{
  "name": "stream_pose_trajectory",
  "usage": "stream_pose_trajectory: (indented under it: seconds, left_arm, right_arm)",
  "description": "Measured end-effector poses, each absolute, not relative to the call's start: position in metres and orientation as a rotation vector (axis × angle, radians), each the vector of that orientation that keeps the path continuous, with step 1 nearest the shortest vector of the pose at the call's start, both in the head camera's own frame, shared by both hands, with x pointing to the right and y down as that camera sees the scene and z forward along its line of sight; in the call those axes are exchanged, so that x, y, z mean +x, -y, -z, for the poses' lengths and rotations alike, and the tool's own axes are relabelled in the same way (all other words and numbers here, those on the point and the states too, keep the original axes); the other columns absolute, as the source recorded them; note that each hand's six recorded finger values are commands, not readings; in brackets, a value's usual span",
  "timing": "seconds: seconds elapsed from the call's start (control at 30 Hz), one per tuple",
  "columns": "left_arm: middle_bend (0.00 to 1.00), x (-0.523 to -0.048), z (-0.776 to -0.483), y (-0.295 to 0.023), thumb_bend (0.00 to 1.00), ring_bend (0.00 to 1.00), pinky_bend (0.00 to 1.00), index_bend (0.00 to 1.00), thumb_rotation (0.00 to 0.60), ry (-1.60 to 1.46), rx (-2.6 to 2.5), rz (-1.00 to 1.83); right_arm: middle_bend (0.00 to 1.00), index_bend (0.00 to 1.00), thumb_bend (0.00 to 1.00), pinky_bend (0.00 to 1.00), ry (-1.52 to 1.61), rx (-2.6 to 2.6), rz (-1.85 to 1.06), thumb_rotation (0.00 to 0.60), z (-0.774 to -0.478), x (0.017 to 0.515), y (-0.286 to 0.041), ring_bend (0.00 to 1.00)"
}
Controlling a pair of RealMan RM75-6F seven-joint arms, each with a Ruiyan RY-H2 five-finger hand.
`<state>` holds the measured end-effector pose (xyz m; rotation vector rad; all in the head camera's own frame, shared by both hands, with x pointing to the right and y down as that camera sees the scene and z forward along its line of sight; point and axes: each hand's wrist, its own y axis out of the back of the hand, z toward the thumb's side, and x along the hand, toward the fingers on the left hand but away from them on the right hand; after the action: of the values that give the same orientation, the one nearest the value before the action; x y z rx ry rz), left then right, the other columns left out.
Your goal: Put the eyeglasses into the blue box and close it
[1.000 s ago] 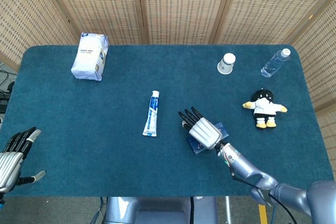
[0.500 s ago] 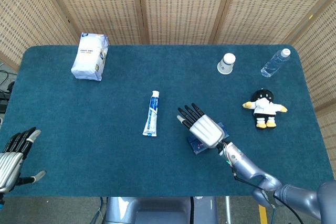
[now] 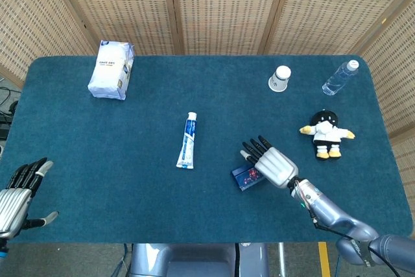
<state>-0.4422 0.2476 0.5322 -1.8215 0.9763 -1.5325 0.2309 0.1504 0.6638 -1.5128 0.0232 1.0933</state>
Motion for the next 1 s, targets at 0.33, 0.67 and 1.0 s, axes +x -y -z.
stream_pose_trajectory:
  seconds: [0.33, 0.67, 1.0]
  left_arm:
    - [0.00, -0.444, -0.532, -0.247, 0.10, 0.00, 0.00, 0.00, 0.600, -0.986, -1.818, 1.534]
    - [0.00, -0.446, -0.531, -0.246, 0.10, 0.00, 0.00, 0.00, 0.600, -0.992, -1.820, 1.533]
    - [0.00, -0.447, -0.531, -0.245, 0.09, 0.00, 0.00, 0.00, 0.600, -0.993, -1.820, 1.535]
  right_arm:
    - [0.00, 0.00, 0.00, 0.08, -0.127, -1.540, -1.116, 0.600, -0.675, 0.222, -0.166, 0.00]
    - [0.00, 0.00, 0.00, 0.12, -0.099, -1.558, -1.024, 0.600, -0.688, 0.206, -0.168, 0.00]
    - [0.00, 0.00, 0.00, 0.12, -0.085, -1.580, -0.988, 0.600, -0.700, 0.191, -0.166, 0.00]
